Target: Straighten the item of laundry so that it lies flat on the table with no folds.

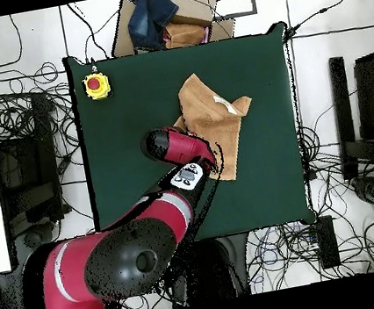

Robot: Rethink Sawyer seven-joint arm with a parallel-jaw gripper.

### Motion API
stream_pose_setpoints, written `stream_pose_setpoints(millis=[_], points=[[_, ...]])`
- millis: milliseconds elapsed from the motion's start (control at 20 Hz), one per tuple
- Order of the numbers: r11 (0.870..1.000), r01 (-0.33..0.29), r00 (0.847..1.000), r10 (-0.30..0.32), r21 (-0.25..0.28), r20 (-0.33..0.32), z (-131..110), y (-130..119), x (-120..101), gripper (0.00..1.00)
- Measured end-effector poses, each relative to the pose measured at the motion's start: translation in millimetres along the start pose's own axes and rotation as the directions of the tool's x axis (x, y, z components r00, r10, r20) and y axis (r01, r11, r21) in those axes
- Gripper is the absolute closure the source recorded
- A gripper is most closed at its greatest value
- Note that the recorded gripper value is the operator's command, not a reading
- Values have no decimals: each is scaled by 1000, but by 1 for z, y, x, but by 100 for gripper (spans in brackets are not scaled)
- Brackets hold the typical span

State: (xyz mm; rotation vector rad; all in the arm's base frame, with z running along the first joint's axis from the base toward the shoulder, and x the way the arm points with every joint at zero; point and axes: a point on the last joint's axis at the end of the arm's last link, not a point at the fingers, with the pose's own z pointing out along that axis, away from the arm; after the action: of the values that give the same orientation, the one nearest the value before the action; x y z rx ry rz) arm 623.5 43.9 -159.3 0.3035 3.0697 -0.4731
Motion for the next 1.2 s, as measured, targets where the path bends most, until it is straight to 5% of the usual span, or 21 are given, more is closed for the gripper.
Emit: stream_pose_setpoints(millis=[550,1200], points=[[993,83,995,-86,85,41,16,32,2,100],[988,-71,997,67,135,31,16,39,-1,100]])
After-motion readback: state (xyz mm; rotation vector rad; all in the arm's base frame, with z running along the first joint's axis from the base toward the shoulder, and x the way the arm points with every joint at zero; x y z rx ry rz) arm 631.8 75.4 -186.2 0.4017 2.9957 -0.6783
